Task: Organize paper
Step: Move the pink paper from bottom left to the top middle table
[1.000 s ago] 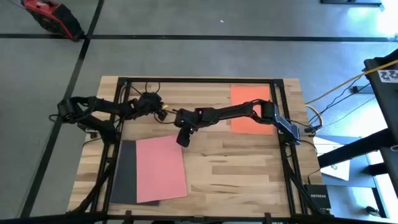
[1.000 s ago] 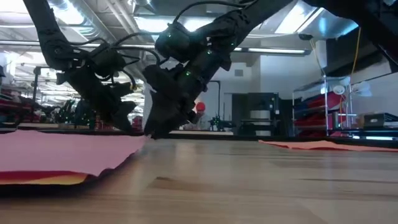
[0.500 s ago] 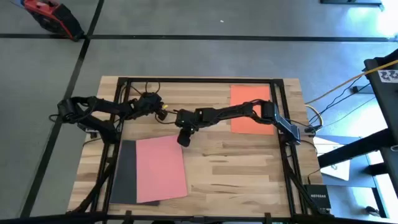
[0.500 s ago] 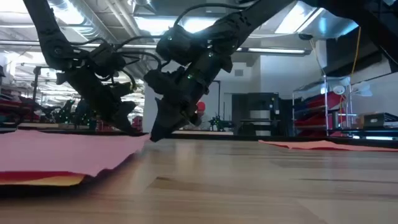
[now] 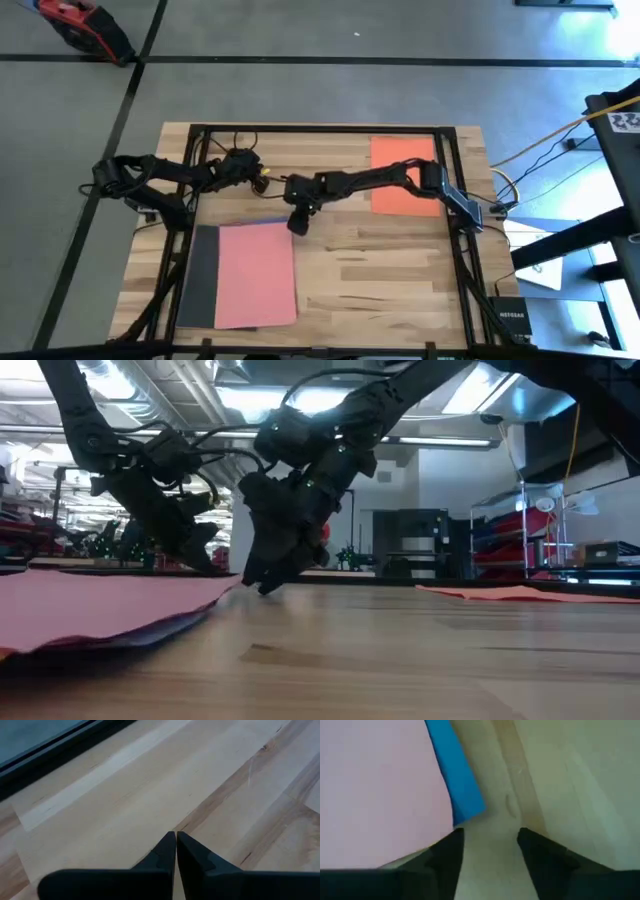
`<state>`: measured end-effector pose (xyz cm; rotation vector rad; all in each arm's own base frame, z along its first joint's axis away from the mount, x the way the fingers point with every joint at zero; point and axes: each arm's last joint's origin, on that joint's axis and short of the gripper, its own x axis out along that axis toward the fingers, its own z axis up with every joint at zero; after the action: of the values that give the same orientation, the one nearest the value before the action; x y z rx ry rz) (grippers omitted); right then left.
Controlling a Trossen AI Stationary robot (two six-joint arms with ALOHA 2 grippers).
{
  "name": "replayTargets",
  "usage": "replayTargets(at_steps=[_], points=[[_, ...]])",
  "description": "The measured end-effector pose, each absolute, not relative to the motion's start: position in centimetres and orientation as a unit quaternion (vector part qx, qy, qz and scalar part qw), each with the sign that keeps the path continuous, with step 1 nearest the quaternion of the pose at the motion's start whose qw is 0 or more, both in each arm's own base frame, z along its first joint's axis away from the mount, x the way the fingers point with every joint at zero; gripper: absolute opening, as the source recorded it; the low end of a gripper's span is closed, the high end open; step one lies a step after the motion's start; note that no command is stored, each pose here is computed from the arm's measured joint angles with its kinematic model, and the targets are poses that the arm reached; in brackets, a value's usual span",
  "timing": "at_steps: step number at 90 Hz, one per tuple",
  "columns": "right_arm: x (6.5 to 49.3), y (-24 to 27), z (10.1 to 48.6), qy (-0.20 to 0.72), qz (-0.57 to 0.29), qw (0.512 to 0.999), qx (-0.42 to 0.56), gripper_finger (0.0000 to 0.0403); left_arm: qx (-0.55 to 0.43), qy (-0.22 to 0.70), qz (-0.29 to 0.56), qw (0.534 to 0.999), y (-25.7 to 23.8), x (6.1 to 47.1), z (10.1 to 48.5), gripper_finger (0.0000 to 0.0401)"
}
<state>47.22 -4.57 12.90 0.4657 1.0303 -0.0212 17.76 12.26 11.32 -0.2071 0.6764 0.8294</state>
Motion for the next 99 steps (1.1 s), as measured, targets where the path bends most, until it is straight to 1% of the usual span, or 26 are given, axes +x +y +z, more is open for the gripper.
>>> replayTargets(at_steps=[9, 25, 35, 46, 61, 75, 99], points=[[47.1, -5.1, 13.2, 0.5, -0.001, 0.837, 0.222, 0.0217, -0.099, 0.322, 0.395, 0.855, 12.3, 17.8, 11.3, 0.0], [47.2, -5.9, 14.6, 0.513, 0.012, 0.837, 0.189, 0.0217, -0.099, 0.322, 0.395, 0.855, 12.3, 17.8, 11.3, 0.0], [47.5, -5.8, 15.7, 0.512, 0.043, 0.842, 0.165, 0.0217, -0.098, 0.322, 0.395, 0.855, 12.3, 17.8, 11.3, 0.0], [47.7, -4.6, 16.0, 0.51, 0.08, 0.845, 0.14, 0.0216, -0.098, 0.321, 0.395, 0.855, 12.3, 17.8, 11.3, 0.0], [48.0, -3.1, 16.1, 0.5, 0.104, 0.85, 0.128, 0.0216, -0.099, 0.321, 0.395, 0.855, 12.3, 17.8, 11.3, 0.0], [48.5, -2.2, 16.3, 0.482, 0.106, 0.862, 0.116, 0.0216, -0.098, 0.321, 0.395, 0.855, 12.3, 17.8, 11.3, 0.0], [48.6, -3.0, 16.4, 0.475, 0.094, 0.867, 0.118, 0.0216, -0.099, 0.321, 0.395, 0.855, 12.3, 17.8, 11.3, 0.0]])
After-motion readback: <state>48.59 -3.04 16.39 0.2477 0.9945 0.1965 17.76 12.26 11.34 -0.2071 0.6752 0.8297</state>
